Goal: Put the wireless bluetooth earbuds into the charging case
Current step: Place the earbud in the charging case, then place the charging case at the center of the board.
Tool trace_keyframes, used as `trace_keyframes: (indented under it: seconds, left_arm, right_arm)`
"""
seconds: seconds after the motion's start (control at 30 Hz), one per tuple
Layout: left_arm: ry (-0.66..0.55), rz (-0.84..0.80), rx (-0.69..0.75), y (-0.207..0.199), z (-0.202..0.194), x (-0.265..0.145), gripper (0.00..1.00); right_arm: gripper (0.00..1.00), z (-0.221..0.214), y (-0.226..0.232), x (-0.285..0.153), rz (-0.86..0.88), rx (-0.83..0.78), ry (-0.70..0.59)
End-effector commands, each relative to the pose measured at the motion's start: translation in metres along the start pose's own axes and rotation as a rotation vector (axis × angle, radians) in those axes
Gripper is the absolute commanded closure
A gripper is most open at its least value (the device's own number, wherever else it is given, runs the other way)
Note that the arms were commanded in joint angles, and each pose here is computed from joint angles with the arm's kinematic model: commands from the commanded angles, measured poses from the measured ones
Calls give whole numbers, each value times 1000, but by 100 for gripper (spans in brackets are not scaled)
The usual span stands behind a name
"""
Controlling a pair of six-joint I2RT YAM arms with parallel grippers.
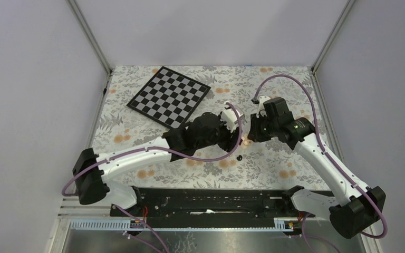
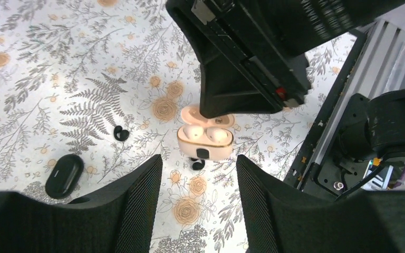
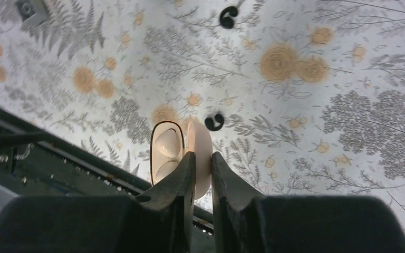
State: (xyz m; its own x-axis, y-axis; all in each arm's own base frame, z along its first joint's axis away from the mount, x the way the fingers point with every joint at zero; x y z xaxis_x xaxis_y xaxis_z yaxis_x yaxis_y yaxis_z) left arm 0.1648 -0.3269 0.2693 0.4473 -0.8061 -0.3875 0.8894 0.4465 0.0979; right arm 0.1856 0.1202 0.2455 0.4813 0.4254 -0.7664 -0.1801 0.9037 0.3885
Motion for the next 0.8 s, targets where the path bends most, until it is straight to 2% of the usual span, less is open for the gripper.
trace_keyframes:
  seconds: [0.0, 0.2, 0.5, 0.77]
  left_arm:
    - [-124, 59, -54, 6, 37, -31, 42]
    - [-93, 127, -136, 12, 17, -37, 38]
    - [-30, 161, -238, 28, -6, -33, 38]
    - [22, 251, -282, 41, -20, -35, 38]
  right_arm:
    - [100, 11, -6, 10, -112, 83, -111]
    - [100, 17, -10, 18, -180, 171, -188]
    - [100, 25, -32, 29, -305, 221, -251]
    - [100, 45, -78, 45, -349, 420, -346]
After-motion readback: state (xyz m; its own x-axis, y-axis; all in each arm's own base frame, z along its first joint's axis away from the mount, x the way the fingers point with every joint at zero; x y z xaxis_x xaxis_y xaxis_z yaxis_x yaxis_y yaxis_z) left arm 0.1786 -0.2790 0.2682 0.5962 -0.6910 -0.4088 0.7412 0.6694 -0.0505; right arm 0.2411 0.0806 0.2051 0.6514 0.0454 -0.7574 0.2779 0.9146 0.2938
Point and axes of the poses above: each gripper's point midway between its finger pads, its own x axis out along the fingers, its own y axis along the line the jaws close on, z = x × y, the point moved 9 cm from there along -x, back along the fingers, and after that the axes turned 13 degrees about x, right-handed, at the moved point
